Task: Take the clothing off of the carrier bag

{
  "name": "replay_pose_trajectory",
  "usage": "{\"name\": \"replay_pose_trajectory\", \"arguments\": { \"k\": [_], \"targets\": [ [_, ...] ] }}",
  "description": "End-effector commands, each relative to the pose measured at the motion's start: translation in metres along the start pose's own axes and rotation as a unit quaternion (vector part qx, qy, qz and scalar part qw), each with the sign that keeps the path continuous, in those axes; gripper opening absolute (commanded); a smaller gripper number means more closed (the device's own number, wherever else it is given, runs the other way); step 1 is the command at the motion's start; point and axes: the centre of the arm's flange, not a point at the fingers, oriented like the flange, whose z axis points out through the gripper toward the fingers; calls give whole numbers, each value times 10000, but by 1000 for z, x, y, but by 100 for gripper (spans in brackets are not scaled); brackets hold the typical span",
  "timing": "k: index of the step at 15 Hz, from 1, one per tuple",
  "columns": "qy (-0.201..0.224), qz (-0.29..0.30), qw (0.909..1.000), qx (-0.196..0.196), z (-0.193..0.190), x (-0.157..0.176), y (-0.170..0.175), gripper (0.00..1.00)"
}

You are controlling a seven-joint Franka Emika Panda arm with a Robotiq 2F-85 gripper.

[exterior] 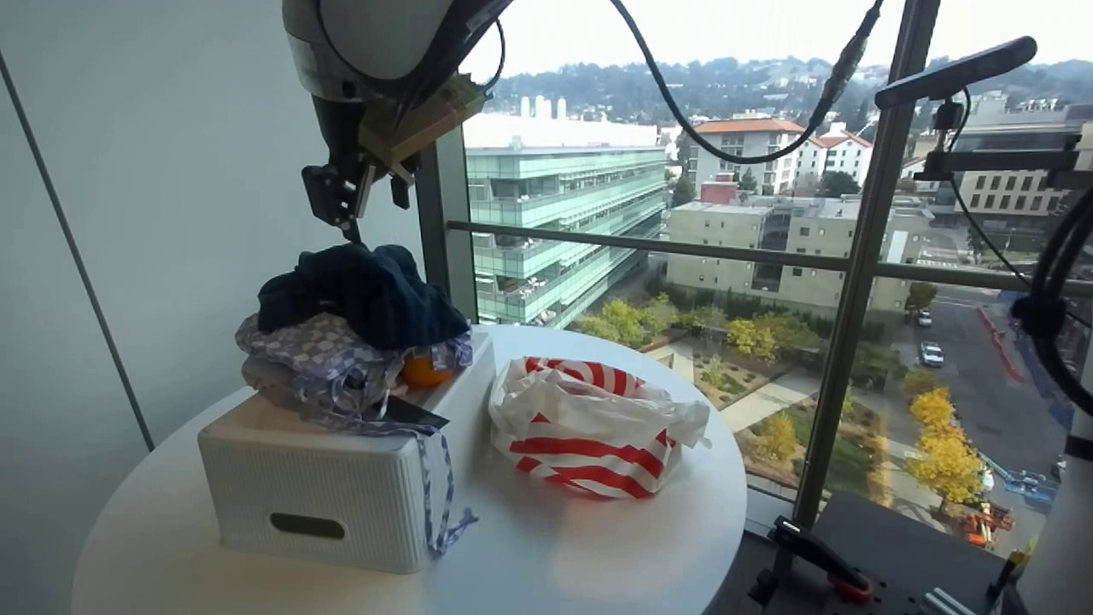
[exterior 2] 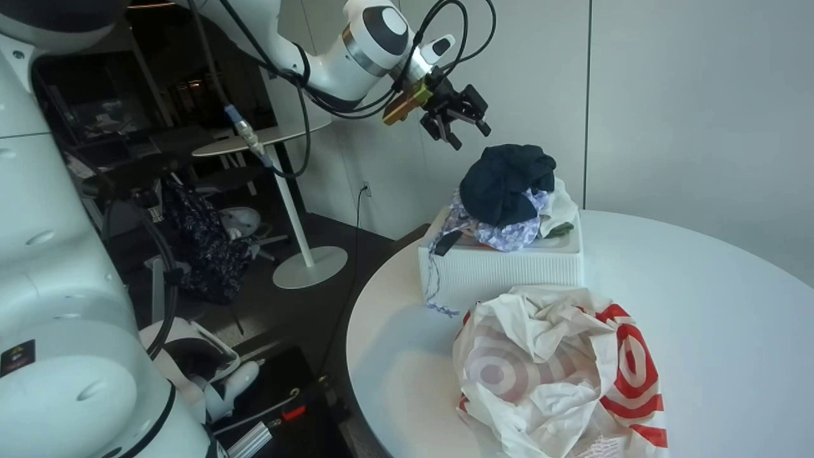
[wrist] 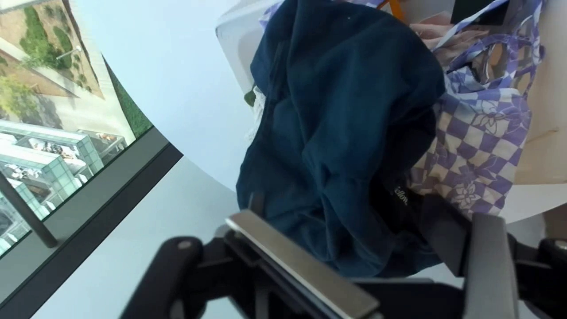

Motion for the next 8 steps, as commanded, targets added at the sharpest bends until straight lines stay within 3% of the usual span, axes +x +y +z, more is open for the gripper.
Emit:
{"name": "replay_pose_trajectory", "arguments": {
  "k": [1, 5, 8],
  "targets": [
    [-189, 132, 9995, -209, -66, -36, 32, 100],
    [-874, 292, 9955, -209, -101, -71, 59, 100],
    [-1024, 329, 9942, -87, -109, -92, 69, 100]
  ]
}}
